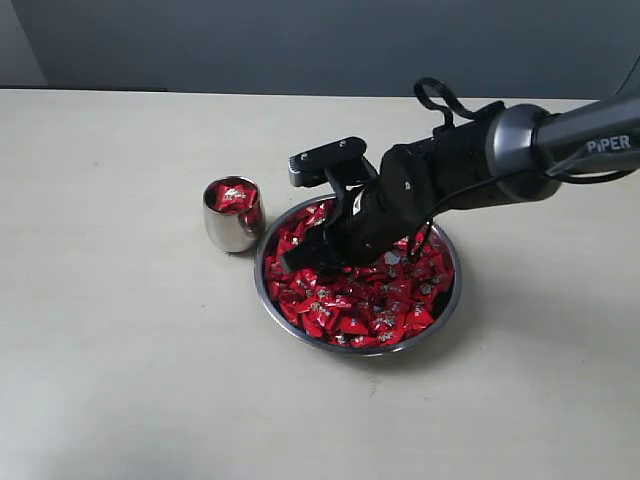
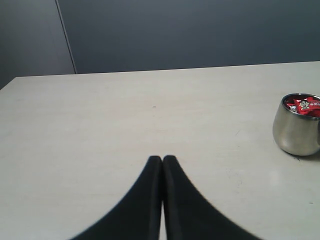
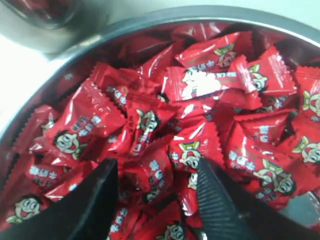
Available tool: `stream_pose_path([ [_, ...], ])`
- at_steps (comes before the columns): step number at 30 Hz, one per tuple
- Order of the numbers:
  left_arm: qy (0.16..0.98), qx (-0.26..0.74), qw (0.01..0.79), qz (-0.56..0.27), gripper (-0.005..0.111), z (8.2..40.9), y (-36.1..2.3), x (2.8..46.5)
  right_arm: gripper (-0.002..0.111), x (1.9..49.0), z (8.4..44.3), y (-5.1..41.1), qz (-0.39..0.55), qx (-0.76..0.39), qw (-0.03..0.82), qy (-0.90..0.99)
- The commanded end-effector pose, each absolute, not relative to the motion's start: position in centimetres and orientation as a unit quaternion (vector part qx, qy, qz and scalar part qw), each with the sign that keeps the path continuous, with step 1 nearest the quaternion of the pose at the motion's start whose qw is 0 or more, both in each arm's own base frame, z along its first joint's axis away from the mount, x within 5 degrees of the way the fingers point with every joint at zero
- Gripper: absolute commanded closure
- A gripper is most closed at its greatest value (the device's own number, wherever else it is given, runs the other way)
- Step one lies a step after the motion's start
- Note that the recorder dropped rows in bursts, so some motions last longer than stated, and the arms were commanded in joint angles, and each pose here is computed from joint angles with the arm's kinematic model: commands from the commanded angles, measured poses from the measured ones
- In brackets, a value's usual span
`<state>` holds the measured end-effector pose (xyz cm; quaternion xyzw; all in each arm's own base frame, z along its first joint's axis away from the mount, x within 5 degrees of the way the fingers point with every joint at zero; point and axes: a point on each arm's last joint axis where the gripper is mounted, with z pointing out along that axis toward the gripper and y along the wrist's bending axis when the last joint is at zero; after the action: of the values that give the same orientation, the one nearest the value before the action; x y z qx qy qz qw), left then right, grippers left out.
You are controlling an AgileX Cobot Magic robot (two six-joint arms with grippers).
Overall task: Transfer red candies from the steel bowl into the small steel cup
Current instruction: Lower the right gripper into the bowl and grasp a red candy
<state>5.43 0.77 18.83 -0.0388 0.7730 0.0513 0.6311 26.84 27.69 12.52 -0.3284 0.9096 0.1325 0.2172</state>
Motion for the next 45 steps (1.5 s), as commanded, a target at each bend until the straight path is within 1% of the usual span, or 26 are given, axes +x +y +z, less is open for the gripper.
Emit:
stream_pose_path([
  [1,0.772,-0.040,0.632,0.050,0.106,18.7,0.8,5.4,0.061,27.1,12.6,27.5,0.129,-0.330,0.219,0.909],
  [11,0.772,-0.040,0.632,0.050,0.106,18.7,0.8,5.4,0.061,27.0,12.4,27.5,0.134,-0.319,0.211,0.914],
  [17,0.772,-0.040,0.632,0.050,0.106,18.7,0.8,5.4,0.061,27.1,11.1,27.5,0.129,-0.318,0.203,0.917],
  [31,0.772,-0.040,0.632,0.050,0.106,18.7,0.8,5.4,0.061,27.2,11.3,27.6,0.131,-0.317,0.211,0.915],
  [33,0.772,-0.040,0.632,0.050,0.106,18.7,0.8,5.4,0.068,27.2,11.3,27.6,0.131,-0.317,0.211,0.915],
  [36,0.772,-0.040,0.632,0.050,0.106,18.7,0.8,5.4,0.088,27.2,11.3,27.6,0.131,-0.317,0.211,0.915],
  [38,0.772,-0.040,0.632,0.050,0.106,18.7,0.8,5.4,0.104,27.2,11.3,27.6,0.131,-0.317,0.211,0.915],
  [39,0.772,-0.040,0.632,0.050,0.106,18.7,0.8,5.4,0.109,27.2,11.3,27.6,0.131,-0.317,0.211,0.915],
  [45,0.772,-0.040,0.632,0.050,0.106,18.7,0.8,5.4,0.108,27.2,11.8,27.5,0.130,-0.322,0.213,0.913],
])
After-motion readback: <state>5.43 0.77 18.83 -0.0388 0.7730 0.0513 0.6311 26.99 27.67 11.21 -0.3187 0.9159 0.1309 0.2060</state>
